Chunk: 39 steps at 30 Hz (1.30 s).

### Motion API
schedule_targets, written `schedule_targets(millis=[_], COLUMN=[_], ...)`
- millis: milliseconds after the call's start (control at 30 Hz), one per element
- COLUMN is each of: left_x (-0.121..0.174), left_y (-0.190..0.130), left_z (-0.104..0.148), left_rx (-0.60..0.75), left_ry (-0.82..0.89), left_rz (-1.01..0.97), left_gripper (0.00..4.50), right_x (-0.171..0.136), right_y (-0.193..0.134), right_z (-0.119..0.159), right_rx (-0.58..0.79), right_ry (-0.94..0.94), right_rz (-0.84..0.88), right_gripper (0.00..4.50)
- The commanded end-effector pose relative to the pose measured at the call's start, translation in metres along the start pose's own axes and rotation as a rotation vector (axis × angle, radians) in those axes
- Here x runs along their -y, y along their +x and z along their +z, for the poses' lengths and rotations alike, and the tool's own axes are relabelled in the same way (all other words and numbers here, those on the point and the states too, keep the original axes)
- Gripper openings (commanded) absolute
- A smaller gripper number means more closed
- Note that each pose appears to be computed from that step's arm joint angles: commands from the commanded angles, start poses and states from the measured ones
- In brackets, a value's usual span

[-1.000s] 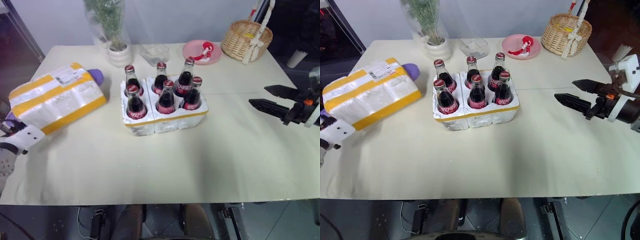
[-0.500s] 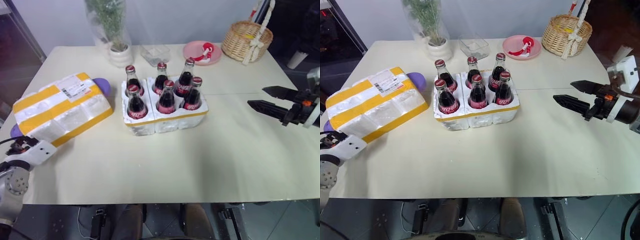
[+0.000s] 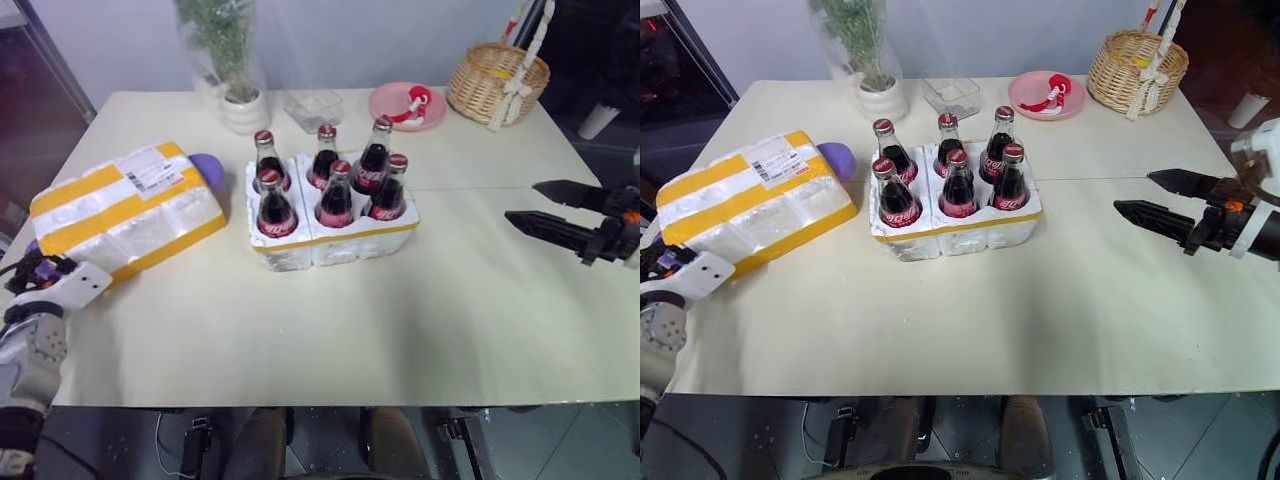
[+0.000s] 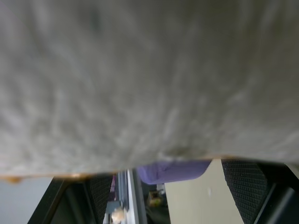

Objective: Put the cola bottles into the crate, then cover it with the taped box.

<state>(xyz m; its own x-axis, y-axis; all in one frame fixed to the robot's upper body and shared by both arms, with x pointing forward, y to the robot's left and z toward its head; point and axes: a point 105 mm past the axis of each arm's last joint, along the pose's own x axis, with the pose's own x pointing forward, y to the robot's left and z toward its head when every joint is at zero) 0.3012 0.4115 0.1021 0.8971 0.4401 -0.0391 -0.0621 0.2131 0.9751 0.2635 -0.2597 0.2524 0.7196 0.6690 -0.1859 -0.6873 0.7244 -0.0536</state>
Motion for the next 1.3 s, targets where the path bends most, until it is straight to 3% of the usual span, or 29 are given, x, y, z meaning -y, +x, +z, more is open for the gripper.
schedule_targets(millis=[33, 333, 433, 567, 600, 800, 1000, 1100, 1200, 1300], left_x=[-0.009, -0.011, -0.013, -0.014, -0.014, -0.032, -0.094, -0.121, -0.156, -0.165], left_y=[0.011, 0.026, 0.028, 0.03, 0.03, 0.032, 0.02, 0.009, -0.003, -0.016], left_z=[0.004, 0.009, 0.012, 0.013, 0.013, 0.011, 0.027, 0.047, 0.096, 0.144], left_rx=[0.018, 0.028, 0.039, 0.04, 0.039, 0.035, 0.127, 0.188, 0.313, 0.431], left_ry=[0.032, 0.032, 0.029, 0.028, 0.027, 0.0, -0.039, -0.054, -0.053, -0.041], left_rz=[0.032, 0.036, 0.039, 0.043, 0.043, 0.081, 0.157, 0.186, 0.176, 0.121], left_gripper=[3.33, 3.33, 2.5, 0.56, 0.34, 0.29, 0.29, 0.29, 0.29, 0.29], right_x=[-0.02, -0.037, -0.043, -0.047, -0.048, -0.048, -0.044, -0.042, -0.038, -0.037], right_y=[-0.007, -0.008, -0.01, -0.01, -0.01, -0.007, -0.002, 0.003, 0.01, 0.016], right_z=[0.013, 0.008, 0.007, 0.007, 0.008, 0.006, 0.0, -0.001, -0.003, -0.003], right_rx=[0.014, -0.012, -0.013, -0.019, -0.018, -0.025, -0.031, -0.031, -0.028, -0.028], right_ry=[-0.066, -0.091, -0.059, -0.054, -0.062, -0.093, -0.091, -0.093, -0.093, -0.1], right_rz=[0.081, 0.149, 0.184, 0.205, 0.204, 0.195, 0.189, 0.191, 0.199, 0.208], right_gripper=[4.5, 4.5, 4.5, 4.5, 4.5, 4.5, 4.5, 4.5, 4.5, 4.5])
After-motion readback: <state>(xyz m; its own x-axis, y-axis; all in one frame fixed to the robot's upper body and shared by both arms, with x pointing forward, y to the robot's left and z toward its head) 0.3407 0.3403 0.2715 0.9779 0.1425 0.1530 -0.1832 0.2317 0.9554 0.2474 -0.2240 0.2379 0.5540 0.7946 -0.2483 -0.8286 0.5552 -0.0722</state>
